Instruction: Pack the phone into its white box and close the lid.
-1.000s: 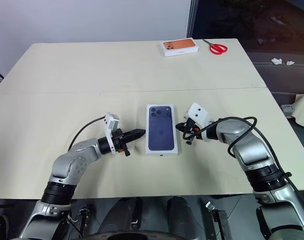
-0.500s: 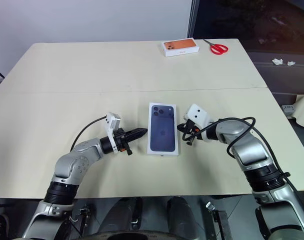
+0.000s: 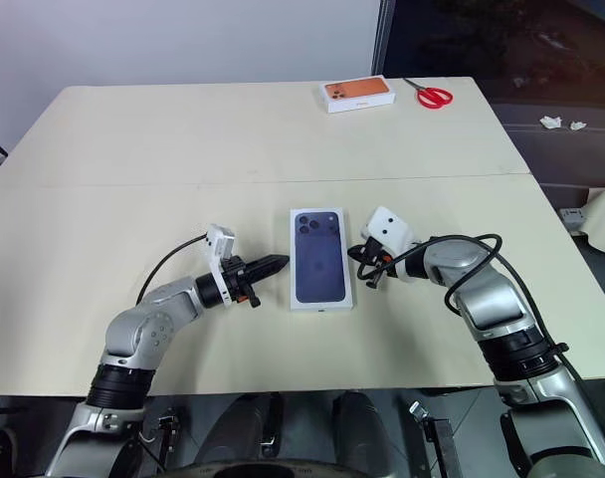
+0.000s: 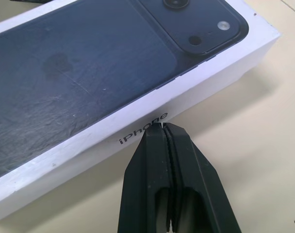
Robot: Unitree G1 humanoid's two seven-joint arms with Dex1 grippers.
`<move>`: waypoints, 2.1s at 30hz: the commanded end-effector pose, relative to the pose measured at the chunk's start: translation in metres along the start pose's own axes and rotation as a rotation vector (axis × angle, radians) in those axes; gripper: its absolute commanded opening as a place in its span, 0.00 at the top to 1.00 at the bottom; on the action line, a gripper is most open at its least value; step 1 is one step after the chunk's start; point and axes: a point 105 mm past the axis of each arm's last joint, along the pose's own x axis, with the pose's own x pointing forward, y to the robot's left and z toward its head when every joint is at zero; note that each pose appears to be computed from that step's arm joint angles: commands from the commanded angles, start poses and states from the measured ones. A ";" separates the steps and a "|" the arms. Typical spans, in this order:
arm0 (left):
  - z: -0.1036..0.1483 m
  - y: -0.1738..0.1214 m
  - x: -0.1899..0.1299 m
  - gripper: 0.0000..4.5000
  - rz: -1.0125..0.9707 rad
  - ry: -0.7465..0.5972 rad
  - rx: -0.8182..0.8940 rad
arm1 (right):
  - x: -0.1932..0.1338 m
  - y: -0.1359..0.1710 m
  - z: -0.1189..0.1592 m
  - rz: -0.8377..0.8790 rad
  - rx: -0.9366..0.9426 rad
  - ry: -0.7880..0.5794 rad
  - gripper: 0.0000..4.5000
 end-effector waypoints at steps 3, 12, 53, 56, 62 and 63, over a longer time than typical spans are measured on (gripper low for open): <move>0.014 0.004 -0.007 1.00 0.026 -0.036 0.045 | -0.010 -0.020 0.002 -0.054 -0.058 0.013 0.99; 0.062 0.007 0.002 1.00 0.029 -0.152 0.129 | -0.021 -0.056 0.049 -0.165 -0.027 -0.150 0.99; -0.018 -0.027 0.000 1.00 -0.097 0.268 0.202 | -0.012 0.055 -0.034 0.272 0.123 0.193 0.99; -0.019 -0.019 0.002 1.00 -0.059 0.278 0.239 | -0.011 0.051 -0.036 0.258 0.098 0.191 0.99; 0.005 -0.013 -0.002 1.00 -0.050 0.166 0.146 | -0.010 0.038 0.006 0.236 0.209 -0.002 0.99; 0.012 -0.011 -0.004 1.00 -0.044 0.139 0.131 | -0.010 0.032 0.016 0.220 0.235 -0.047 0.99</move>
